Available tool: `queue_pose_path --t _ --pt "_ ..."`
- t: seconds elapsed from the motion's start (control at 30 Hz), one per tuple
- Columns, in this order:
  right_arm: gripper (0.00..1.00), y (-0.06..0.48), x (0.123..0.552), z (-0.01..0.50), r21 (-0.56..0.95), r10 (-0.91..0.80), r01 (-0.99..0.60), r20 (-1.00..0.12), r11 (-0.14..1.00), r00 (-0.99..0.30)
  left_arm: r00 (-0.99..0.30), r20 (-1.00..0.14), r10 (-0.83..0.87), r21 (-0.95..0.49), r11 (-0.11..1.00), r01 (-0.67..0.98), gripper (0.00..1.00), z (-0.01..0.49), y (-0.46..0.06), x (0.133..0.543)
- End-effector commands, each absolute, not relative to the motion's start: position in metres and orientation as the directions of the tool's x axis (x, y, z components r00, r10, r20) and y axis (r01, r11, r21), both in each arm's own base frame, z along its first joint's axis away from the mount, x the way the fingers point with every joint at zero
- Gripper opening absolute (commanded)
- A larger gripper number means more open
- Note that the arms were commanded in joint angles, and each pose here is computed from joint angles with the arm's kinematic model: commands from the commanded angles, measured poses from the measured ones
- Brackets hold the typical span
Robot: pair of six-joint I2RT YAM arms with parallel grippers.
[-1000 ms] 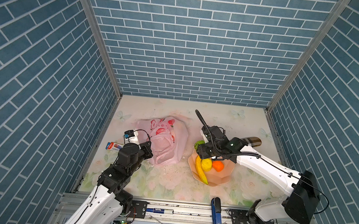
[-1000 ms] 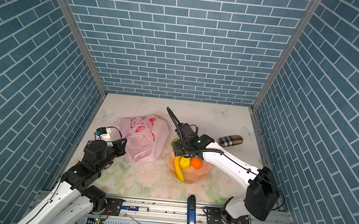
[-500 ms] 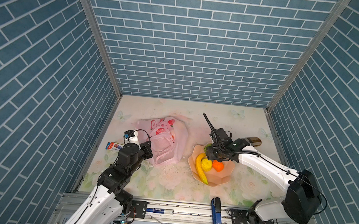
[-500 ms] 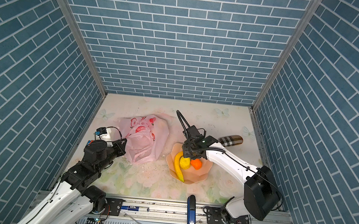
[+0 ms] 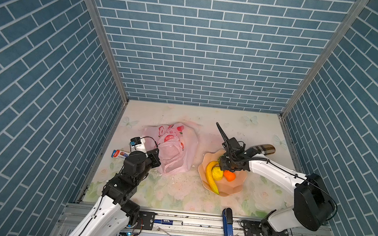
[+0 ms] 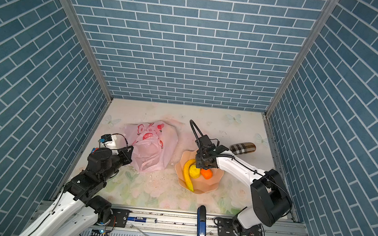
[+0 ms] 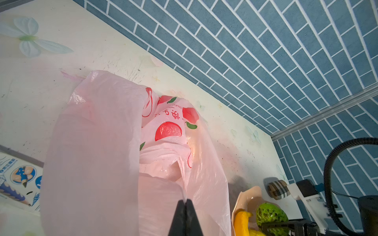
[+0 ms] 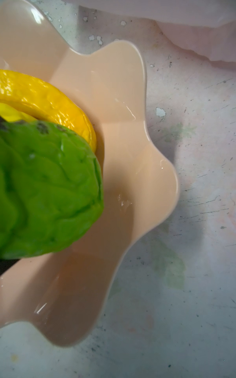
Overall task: Take fruits out of the plastic bag
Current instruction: Place the fruit on the plate.
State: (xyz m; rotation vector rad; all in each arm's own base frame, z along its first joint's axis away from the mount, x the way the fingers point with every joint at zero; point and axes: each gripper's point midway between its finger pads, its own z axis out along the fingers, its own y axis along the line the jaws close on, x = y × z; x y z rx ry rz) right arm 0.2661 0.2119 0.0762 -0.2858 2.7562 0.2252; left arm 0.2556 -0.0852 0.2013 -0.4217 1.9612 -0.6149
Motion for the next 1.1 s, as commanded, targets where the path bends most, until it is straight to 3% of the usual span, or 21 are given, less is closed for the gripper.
queue_pose_path --t 0.0,1.07 --pt "0.37 0.206 0.267 0.063 0.115 -0.130 -0.180 -0.349 0.977 -0.928 -0.428 -0.732 -0.529 -0.579 0.815 -0.018 0.00 0.210 -0.083 0.254" --pt "0.67 0.209 0.281 0.068 0.113 -0.118 -0.169 -0.364 0.979 -0.924 -0.426 -0.738 -0.523 -0.574 0.819 -0.012 0.00 0.213 -0.083 0.252"
